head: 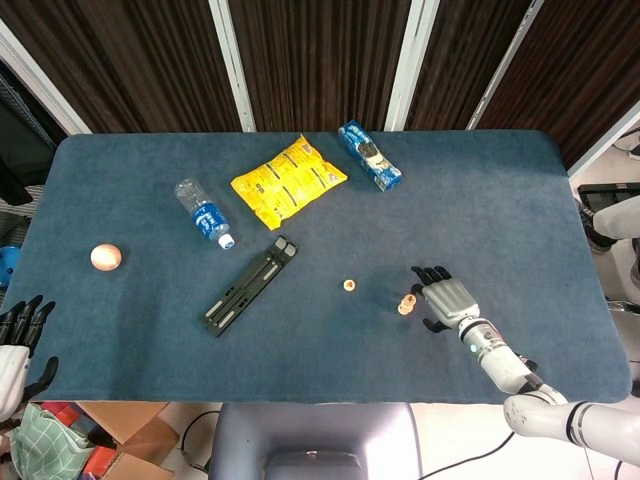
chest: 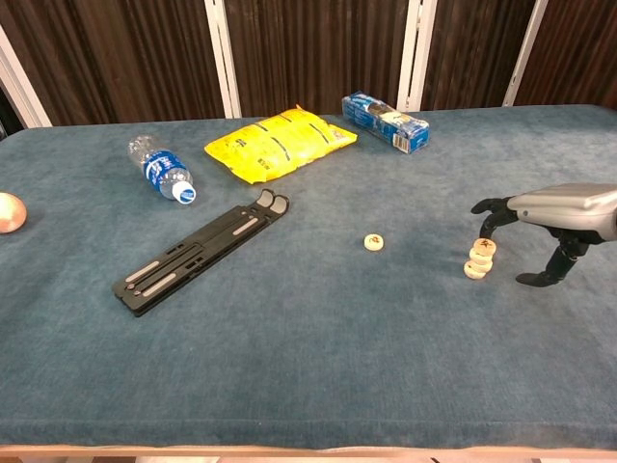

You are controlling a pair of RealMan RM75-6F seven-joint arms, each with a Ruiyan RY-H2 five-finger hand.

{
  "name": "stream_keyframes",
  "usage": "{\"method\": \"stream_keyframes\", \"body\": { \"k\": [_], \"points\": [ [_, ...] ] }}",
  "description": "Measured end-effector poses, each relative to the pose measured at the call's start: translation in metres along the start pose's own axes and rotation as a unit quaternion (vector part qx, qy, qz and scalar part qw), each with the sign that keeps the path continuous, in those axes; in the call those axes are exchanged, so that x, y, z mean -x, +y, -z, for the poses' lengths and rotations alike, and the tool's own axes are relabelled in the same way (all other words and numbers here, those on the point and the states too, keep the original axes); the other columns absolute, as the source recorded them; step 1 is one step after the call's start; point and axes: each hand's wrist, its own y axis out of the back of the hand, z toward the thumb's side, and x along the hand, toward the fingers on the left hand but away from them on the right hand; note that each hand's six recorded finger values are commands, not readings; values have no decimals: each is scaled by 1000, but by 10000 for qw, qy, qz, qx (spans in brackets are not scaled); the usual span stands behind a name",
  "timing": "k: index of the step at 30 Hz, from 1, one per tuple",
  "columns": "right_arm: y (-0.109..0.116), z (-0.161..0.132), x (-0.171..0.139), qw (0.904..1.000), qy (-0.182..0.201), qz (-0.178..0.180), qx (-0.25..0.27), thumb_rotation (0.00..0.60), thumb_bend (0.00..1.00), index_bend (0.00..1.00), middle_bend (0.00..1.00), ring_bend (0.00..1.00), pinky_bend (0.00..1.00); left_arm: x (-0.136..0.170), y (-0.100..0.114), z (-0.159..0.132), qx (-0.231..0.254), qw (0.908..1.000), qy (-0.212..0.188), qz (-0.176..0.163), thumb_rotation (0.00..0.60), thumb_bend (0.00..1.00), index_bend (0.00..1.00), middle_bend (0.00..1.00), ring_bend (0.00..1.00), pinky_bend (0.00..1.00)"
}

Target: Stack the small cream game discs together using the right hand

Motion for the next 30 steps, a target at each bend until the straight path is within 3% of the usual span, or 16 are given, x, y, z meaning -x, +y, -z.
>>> {"method": "stream_keyframes", "body": {
  "k": [30],
  "points": [
    [1, -17, -2, 9997, 134, 89, -189, 600, 458, 433, 0, 0, 0, 1, 2, 1, 46, 10000, -11, -20, 600, 426, 6, 0, 0, 129]
  ]
}}
